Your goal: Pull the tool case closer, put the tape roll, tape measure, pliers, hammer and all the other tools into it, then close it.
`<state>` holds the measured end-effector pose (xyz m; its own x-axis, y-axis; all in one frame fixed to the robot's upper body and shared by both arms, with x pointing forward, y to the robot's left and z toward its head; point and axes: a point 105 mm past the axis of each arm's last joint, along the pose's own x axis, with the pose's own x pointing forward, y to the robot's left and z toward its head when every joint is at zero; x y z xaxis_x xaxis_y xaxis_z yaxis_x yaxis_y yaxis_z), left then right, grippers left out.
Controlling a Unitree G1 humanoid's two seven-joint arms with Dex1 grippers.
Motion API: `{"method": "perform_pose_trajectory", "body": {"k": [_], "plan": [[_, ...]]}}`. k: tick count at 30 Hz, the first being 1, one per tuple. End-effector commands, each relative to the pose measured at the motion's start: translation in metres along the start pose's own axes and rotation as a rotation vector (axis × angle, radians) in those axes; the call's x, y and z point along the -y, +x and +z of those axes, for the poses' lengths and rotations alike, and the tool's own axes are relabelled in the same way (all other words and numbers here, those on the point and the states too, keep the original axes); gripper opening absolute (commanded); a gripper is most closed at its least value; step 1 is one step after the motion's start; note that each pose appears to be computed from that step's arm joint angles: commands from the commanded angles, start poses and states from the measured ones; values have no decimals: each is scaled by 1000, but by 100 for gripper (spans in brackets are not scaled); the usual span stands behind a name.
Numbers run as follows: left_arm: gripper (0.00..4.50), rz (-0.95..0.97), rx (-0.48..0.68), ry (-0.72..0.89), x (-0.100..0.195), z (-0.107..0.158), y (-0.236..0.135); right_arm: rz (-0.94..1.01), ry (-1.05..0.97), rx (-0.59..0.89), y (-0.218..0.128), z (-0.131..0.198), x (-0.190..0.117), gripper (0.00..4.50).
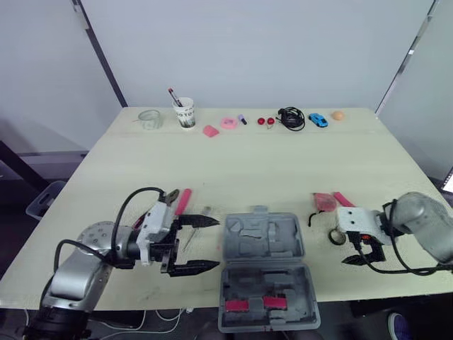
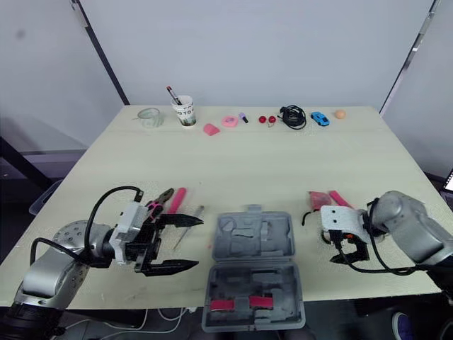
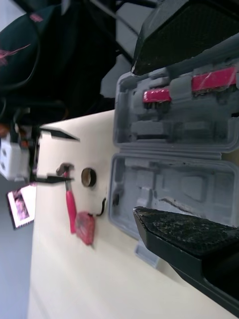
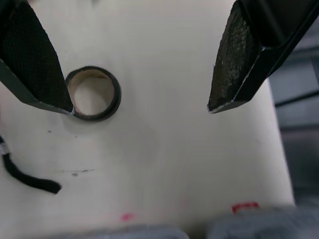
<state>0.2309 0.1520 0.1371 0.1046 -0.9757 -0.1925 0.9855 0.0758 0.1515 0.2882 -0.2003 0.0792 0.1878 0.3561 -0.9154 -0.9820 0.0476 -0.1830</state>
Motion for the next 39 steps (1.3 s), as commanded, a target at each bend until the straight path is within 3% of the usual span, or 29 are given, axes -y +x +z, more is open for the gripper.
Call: {"method": "perform_pose_trajectory", "body": {"k": [1, 12, 15, 18, 21, 22, 25, 32, 39], "plan": [[444, -28, 23, 64, -1, 12, 5, -15, -41, -96, 0, -10, 11, 450], [444, -27, 82, 61, 1, 15, 14, 9, -46, -120, 17, -9, 18, 450], [450, -11, 82, 64, -1, 14, 14, 7, -47, -139, 23, -12, 19, 382], [450, -6, 80, 62, -1, 13, 14, -23, -50, -127, 24, -9, 26, 215], [450, -5, 79, 59, 0, 12, 14, -9, -41, -131, 24, -9, 27, 127], [450, -5, 77, 57, 0, 11, 14, -4, -43, -135, 24, -10, 27, 63], [450, 0, 76, 51, 2, 9, 15, 9, -50, -149, 24, -11, 29, 2], [450, 28, 81, 34, 5, 5, 14, 34, -91, -202, 4, -10, 35, 2], [450, 124, 93, 21, 6, 2, 10, 50, -261, -130, -5, 50, 41, 2]]}}
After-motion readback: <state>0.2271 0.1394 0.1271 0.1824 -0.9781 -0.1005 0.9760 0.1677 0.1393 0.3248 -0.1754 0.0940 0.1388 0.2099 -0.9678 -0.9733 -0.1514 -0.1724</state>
